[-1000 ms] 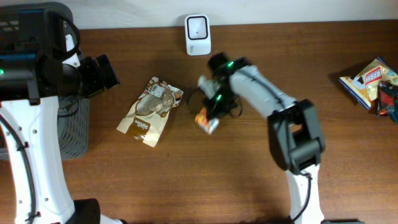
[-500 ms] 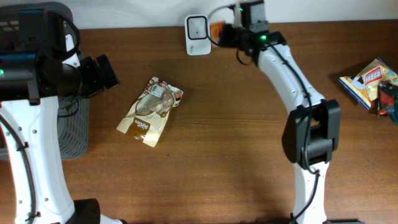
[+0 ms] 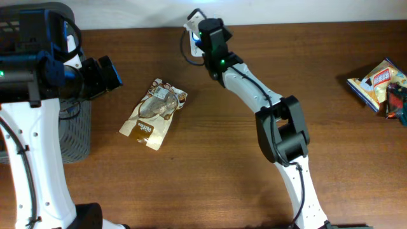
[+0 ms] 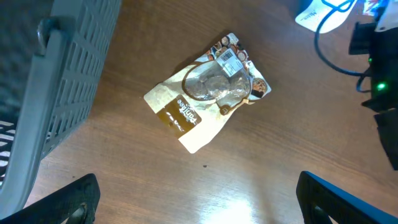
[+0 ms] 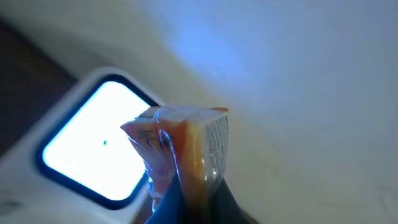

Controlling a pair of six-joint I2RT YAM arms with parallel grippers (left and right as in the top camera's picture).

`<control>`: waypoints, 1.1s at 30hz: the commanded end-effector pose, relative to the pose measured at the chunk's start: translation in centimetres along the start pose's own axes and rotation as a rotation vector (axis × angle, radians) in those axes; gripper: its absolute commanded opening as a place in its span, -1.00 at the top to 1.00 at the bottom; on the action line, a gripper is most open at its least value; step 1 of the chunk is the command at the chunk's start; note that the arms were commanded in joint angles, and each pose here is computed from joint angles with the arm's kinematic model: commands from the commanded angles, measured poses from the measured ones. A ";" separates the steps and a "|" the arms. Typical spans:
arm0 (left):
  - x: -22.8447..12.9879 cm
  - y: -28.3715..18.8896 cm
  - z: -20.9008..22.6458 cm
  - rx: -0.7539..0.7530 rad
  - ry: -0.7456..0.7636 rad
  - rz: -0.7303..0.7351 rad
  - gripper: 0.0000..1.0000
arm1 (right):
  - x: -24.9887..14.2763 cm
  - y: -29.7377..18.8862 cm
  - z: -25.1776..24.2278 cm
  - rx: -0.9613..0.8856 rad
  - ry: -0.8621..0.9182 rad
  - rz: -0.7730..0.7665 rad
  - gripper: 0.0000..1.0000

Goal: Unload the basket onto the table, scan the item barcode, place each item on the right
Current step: 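Hold the Kleenex pack in front of the white scanner, then carry the Kleenex pack right and drop it on the pile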

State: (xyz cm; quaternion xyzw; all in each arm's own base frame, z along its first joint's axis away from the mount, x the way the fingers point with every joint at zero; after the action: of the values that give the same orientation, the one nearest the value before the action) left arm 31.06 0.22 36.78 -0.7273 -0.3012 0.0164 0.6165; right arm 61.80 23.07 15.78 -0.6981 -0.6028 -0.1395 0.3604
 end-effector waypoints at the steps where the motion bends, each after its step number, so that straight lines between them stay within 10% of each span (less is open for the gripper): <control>1: -0.1 -0.2 0.0 0.000 -0.006 -0.005 -0.98 | 0.5 -0.4 -1.2 -0.028 0.056 0.002 0.92; 10: -0.1 -0.2 0.0 0.000 -0.006 -0.005 -0.98 | -4.1 -4.5 -14.9 -0.430 0.565 0.214 0.92; 18: -0.1 -0.2 0.0 0.000 -0.006 -0.005 -0.98 | -26.6 -12.0 -27.8 -0.609 0.812 0.828 0.92; 25: -0.1 -0.2 0.0 0.000 -0.006 -0.005 -0.98 | -39.6 -17.1 -32.3 -0.585 1.023 1.040 0.92; 33: -0.1 -0.2 0.0 0.000 -0.006 -0.005 -0.98 | -43.0 -17.9 -32.5 -0.591 1.057 1.093 -0.43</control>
State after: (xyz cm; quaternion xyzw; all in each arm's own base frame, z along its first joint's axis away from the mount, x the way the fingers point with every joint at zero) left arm 31.06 0.22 36.78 -0.7273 -0.3012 0.0164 0.6165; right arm 42.63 -30.52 17.79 -0.8056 0.1329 -0.4079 0.4087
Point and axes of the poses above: each gripper's point midway between its finger pads, its own y axis out along the fingers, its own z axis along the line the jaws close on, x = y × z, the point moved 4 cm from there along -y, back along the fingers, and after that the axes turned 3 degrees about -y, right-handed, at the moved point
